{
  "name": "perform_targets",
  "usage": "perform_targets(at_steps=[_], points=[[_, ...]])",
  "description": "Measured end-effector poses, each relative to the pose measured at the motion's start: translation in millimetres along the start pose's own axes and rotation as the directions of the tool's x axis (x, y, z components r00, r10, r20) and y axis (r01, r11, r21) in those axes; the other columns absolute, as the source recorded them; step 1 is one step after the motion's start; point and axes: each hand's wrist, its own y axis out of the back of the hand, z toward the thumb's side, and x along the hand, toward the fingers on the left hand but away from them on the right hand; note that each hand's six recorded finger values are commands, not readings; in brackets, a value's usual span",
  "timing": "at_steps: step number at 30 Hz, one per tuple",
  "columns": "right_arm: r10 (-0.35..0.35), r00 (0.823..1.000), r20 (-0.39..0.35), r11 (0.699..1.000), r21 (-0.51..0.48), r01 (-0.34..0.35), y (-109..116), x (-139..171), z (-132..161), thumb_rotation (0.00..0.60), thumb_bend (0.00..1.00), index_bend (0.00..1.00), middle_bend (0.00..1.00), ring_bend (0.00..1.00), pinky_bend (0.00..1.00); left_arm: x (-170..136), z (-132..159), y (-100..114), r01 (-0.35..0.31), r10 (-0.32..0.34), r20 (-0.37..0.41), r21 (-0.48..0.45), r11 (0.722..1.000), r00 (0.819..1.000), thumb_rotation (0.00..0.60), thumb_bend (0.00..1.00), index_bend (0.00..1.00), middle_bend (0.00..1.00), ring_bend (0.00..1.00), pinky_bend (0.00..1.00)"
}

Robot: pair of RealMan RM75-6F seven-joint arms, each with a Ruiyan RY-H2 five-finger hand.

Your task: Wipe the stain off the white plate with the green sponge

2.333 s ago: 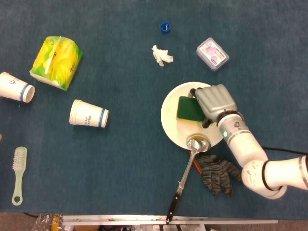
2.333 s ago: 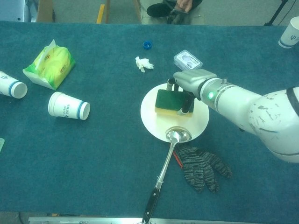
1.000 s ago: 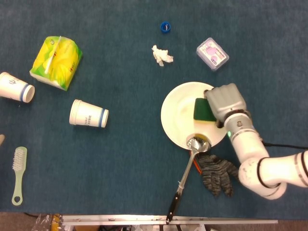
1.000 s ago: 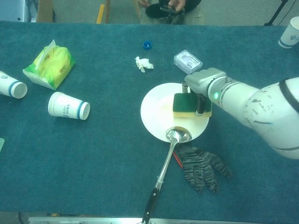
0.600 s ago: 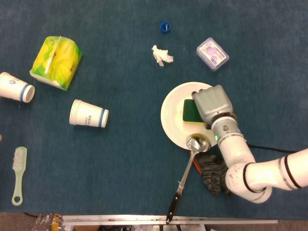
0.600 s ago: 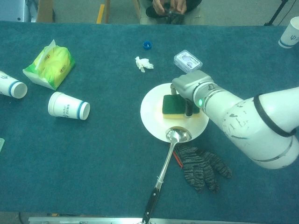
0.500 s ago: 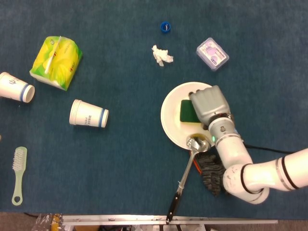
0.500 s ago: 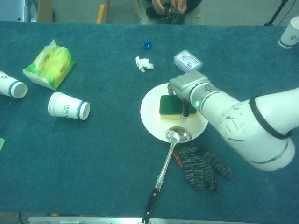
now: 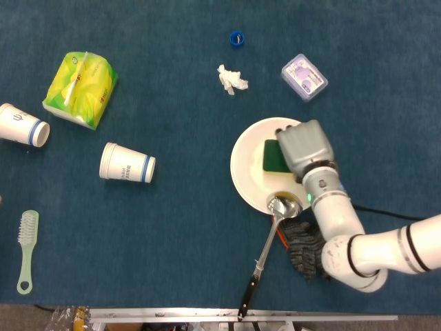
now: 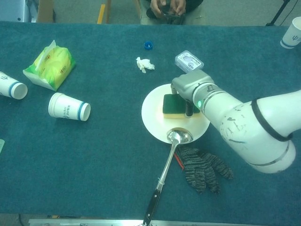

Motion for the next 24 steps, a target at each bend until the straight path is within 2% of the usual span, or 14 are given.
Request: perform_targets(at_steps=[10, 17, 24], points=[[0.010, 0.998, 0.055, 1.000, 0.017, -0.011, -4.5, 4.1, -29.8, 0.600, 0.19, 0.31, 0.35, 0.37, 0.65, 0.6, 5.9, -3.1, 0.004, -0.004, 0.013, -0.003, 1.000, 1.000, 0.600, 0.18, 0.15, 0.11, 0.05, 0.16], [0.013, 0.999, 0.037, 1.000, 0.023, -0.014, -7.6, 0.3, -19.4, 0.600, 0.19, 0.31, 0.35, 0.37, 0.64, 0.0, 3.7, -3.2, 0.004, -0.004, 0.008, -0.007, 1.000, 1.000, 0.599, 0.18, 0.15, 0.11, 0.05, 0.16], [0.014, 1.000, 0.004, 0.999, 0.032, -0.014, -10.1, -3.6, 3.8, 0.600, 0.19, 0.31, 0.35, 0.37, 0.64, -1.1, -0.7, -3.9, 0.008, -0.008, -0.001, -0.012, 1.000, 1.000, 0.600, 0.18, 0.15, 0.11, 0.05, 0.16]])
